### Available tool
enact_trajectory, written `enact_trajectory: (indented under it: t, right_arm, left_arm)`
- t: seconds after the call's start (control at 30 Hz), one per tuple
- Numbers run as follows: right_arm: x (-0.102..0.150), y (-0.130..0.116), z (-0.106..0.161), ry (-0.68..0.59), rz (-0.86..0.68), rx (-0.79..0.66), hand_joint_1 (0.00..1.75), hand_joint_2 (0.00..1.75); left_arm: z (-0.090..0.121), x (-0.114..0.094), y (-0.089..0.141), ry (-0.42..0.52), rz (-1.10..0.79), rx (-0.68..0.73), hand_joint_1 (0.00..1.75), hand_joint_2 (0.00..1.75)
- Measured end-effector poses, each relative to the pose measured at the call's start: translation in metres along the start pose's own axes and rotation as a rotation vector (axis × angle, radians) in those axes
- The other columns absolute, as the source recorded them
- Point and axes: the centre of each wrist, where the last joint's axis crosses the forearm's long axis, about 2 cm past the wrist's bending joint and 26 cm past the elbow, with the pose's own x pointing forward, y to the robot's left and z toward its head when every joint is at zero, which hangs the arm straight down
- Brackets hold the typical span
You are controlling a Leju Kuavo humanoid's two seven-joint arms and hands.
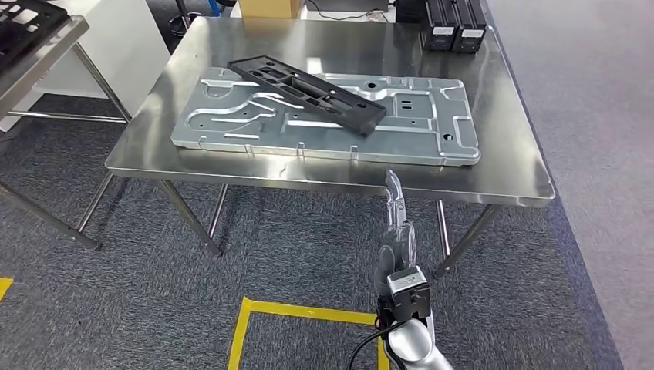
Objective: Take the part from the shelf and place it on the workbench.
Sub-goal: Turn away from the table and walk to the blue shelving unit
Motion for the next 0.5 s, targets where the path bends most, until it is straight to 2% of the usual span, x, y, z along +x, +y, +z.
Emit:
enact_trajectory:
  t: [0.5]
  right_arm:
    - [-0.010, -0.004, 0.013, 0.096, -0.007, 0.001, 0.00, 0.00]
  left_arm:
    - [-0.001, -0.002, 0.004, 0.004, -0.011, 0.005, 0.00, 0.00]
